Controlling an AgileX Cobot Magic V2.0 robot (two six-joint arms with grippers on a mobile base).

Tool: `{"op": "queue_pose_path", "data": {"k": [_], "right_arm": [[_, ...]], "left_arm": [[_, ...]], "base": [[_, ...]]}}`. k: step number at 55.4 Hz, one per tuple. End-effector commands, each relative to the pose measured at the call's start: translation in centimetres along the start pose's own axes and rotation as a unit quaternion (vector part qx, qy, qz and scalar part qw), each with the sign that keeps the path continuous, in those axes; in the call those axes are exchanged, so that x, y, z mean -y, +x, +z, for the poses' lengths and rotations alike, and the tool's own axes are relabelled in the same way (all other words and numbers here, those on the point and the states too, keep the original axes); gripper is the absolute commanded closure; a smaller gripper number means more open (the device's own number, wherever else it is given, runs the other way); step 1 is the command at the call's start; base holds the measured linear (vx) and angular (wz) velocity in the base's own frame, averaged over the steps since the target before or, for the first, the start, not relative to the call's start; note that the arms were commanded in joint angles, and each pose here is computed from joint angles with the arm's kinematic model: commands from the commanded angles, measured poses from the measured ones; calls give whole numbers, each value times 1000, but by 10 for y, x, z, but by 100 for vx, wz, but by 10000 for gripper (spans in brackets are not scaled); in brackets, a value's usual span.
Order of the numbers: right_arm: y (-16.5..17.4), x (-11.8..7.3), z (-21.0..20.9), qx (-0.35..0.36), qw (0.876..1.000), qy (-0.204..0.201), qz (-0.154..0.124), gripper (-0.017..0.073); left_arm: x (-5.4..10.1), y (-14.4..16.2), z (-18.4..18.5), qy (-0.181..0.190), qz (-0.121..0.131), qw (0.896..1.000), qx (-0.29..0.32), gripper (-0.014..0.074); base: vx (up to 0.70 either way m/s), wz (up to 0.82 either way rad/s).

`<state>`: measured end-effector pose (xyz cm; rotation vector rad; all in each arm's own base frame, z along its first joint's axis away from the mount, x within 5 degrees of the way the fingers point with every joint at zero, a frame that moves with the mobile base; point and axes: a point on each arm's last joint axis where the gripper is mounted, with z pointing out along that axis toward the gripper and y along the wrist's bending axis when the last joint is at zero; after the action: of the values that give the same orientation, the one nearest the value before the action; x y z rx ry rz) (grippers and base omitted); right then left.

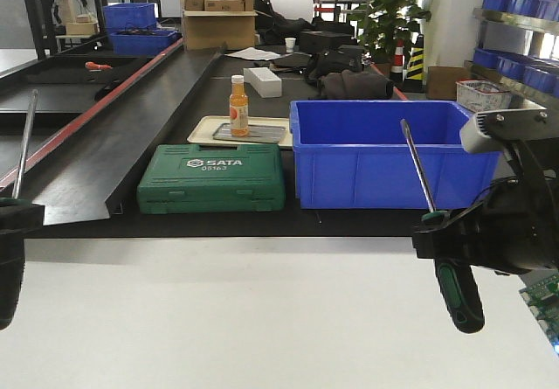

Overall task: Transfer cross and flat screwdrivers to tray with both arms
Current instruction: 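Lift both held screwdrivers upright off the table, then drive the base away from the table holding both screwdrivers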

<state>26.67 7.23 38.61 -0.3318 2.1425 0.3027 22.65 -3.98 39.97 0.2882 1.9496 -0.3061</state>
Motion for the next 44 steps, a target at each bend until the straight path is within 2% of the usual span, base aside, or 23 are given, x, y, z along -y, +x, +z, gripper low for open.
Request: {"op": "queue_pose_path", "data": {"k": [1,27,44], "right_arm": [[-20,-2,-19,74,997,5,0,567],[-20,-2,-19,74,997,5,0,567],[-20,-2,-19,74,997,6,-1,567]], "left_arm": [[2,-19,-11,-10,-8,998,62,594],[2,-19,-11,-10,-7,998,63,594],[2,-19,-12,-10,-7,998,63,594]], "base": [[-22,-2],[-29,-14],[-32,-31]]}}
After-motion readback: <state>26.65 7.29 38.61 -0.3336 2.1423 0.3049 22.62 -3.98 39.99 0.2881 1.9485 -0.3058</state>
